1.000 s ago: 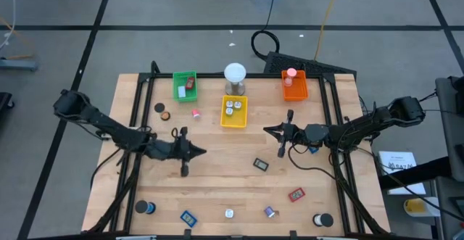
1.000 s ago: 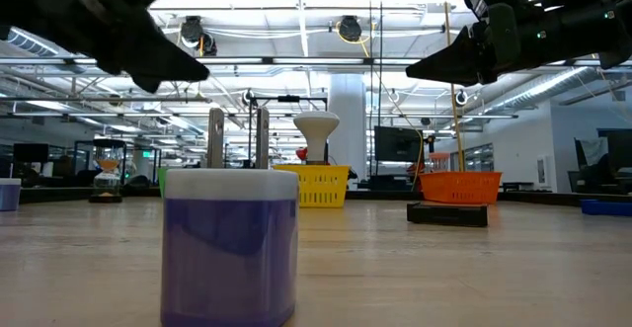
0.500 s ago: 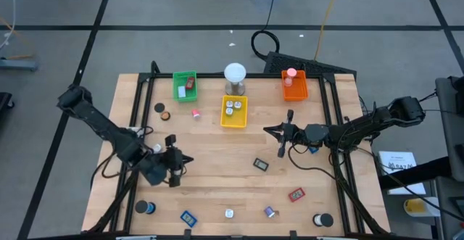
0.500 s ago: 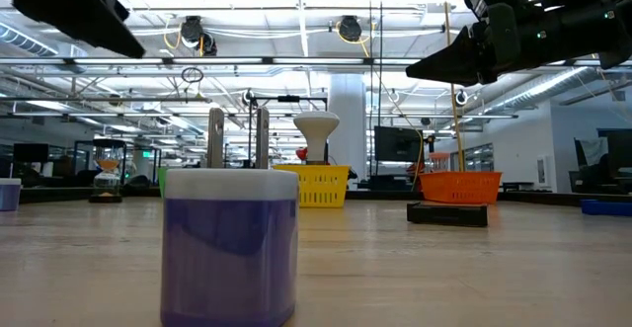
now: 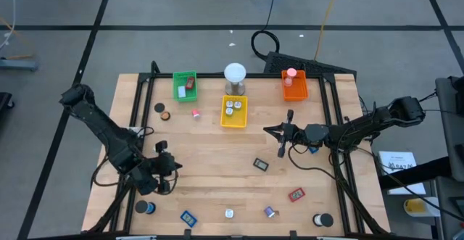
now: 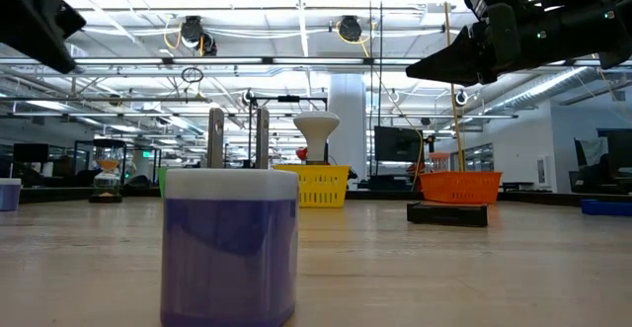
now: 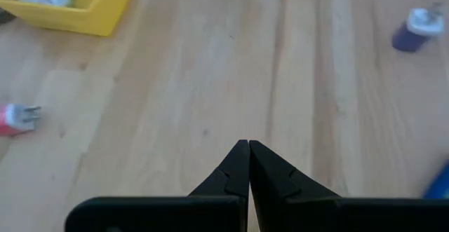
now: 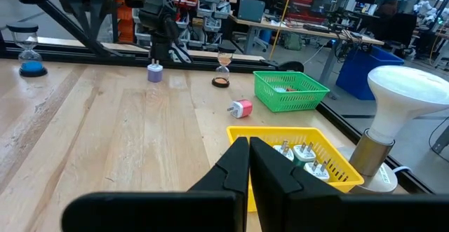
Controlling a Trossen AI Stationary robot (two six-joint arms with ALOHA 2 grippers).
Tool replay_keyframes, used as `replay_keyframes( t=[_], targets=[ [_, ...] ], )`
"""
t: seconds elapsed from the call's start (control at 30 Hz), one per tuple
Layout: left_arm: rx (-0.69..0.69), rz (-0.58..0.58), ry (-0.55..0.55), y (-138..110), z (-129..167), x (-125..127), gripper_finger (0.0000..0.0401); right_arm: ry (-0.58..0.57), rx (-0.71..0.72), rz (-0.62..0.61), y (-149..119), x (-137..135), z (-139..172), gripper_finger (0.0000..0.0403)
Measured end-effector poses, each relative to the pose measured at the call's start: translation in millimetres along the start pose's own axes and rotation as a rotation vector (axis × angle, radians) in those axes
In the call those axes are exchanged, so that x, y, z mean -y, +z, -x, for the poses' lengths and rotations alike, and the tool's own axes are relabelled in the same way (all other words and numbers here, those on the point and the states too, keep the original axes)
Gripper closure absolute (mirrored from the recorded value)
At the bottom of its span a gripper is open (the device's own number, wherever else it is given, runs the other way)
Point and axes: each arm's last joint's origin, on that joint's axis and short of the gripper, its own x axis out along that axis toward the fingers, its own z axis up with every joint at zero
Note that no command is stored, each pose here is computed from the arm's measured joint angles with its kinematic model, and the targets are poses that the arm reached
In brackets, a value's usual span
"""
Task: Pick & Place Office items
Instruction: Put the top left purple charger adapter into the yellow bin
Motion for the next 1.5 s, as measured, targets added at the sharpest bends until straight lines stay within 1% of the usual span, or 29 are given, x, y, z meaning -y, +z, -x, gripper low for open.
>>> replay_keyframes(
  t=[0.07, 0.2, 0.3, 0.43, 0.5, 0.63, 0.73, 0.87, 1.03, 1.13, 1.23, 1.3, 1.43, 1.5],
  targets=[
    [-0.026, -0.012, -0.015, -2.5, -2.0, 3.4, 0.0391, 0.0, 0.0, 0.0, 0.0, 0.0, 0.0, 0.0399],
    [-0.13, -0.011, -0.047, -10.0, -9.9, 10.8, 0.0391, 0.0, 0.0, 0.0, 0.0, 0.0, 0.0, 0.0399],
    [-0.24, -0.028, -0.014, -11.7, -12.6, 17.9, 0.0391, 0.0, 0.0, 0.0, 0.0, 0.0, 0.0, 0.0399],
    [-0.349, -0.031, 0.065, 0.3, -2.9, 28.9, 0.0391, 0.0, 0.0, 0.0, 0.0, 0.0, 0.0, 0.0399],
    [-0.381, 0.002, 0.112, 9.8, 5.3, 32.4, 0.0391, 0.0, 0.0, 0.0, 0.0, 0.0, 0.0, 0.0399],
    [-0.453, 0.141, 0.202, 23.4, 23.5, 30.3, 0.0383, 0.0, 0.0, 0.0, 0.0, 0.0, 0.0, 0.0399],
    [-0.534, 0.234, 0.284, 25.4, 33.3, 23.5, 0.0361, 0.0, 0.0, 0.0, 0.0, 0.0, 0.0, 0.0399],
    [-0.597, 0.279, 0.385, 22.4, 38.9, 15.4, 0.0316, 0.0, 0.0, 0.0, 0.0, 0.0, 0.0, 0.0399],
    [-0.664, 0.338, 0.459, 16.2, 30.0, 4.9, 0.025, 0.0, 0.0, 0.0, 0.0, 0.0, 0.0, 0.0399],
    [-0.704, 0.369, 0.499, 10.3, 23.3, -8.1, 0.0209, 0.0, 0.0, 0.0, 0.0, 0.0, 0.0, 0.0399],
    [-0.715, 0.423, 0.528, 3.6, 18.9, -28.0, 0.0174, 0.0, 0.0, 0.0, 0.0, 0.0, 0.0, 0.0399],
    [-0.705, 0.482, 0.521, -0.1, 16.8, -42.0, 0.0157, 0.0, 0.0, 0.0, 0.0, 0.0, 0.0, 0.0399],
    [-0.67, 0.598, 0.477, -8.5, 14.7, -67.2, 0.0145, 0.0, 0.0, 0.0, 0.0, 0.0, 0.0, 0.0399],
    [-0.672, 0.651, 0.479, -12.6, 11.8, -76.4, 0.0145, 0.0, 0.0, 0.0, 0.0, 0.0, 0.0, 0.0399]
  ],
)
